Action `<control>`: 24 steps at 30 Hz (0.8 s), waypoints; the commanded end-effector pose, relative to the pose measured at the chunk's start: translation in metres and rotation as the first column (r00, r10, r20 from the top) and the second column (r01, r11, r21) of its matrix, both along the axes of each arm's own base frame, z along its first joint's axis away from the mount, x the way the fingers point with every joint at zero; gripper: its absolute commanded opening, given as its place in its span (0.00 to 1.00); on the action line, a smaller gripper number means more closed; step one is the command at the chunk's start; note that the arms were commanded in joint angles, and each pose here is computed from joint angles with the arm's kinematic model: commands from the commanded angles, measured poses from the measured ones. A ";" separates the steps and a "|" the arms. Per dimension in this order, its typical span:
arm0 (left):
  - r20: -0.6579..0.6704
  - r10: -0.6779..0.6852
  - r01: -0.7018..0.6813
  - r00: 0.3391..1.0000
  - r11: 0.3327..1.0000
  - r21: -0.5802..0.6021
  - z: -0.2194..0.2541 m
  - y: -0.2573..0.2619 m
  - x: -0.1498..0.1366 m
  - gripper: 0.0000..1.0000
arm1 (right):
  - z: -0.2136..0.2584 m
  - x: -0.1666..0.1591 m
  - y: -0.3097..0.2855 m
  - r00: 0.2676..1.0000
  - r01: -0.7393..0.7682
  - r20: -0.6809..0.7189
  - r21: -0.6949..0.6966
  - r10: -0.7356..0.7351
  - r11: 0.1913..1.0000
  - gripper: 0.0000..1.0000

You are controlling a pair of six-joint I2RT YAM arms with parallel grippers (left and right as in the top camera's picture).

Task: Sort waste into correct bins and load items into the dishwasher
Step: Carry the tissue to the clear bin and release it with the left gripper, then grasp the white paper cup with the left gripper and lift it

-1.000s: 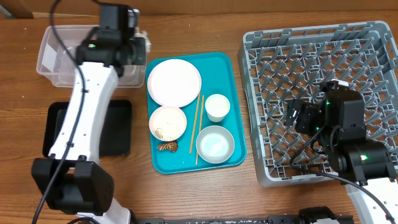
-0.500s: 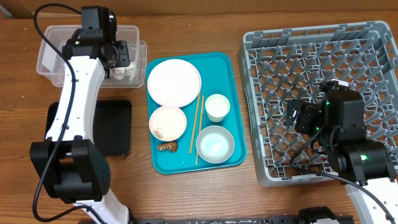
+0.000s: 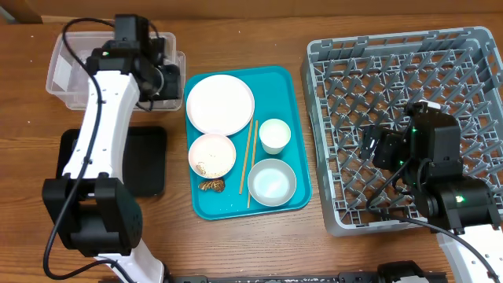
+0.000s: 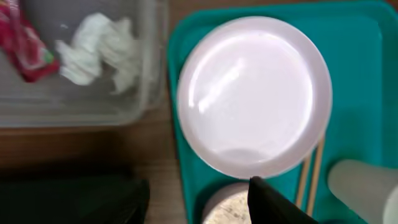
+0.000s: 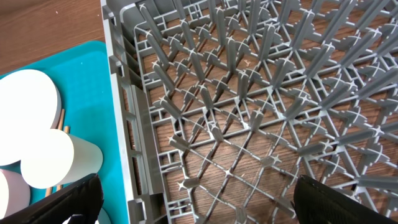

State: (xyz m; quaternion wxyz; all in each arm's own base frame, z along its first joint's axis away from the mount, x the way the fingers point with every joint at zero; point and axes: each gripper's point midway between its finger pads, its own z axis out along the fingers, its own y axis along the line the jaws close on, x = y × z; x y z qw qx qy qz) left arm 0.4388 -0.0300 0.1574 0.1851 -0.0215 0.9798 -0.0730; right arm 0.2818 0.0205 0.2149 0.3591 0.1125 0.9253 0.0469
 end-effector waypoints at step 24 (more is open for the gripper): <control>-0.132 -0.433 0.425 0.892 0.901 -0.082 -0.059 -0.214 -0.061 0.55 | 0.015 0.003 0.001 0.999 0.000 0.040 0.007 0.000 1.000 1.00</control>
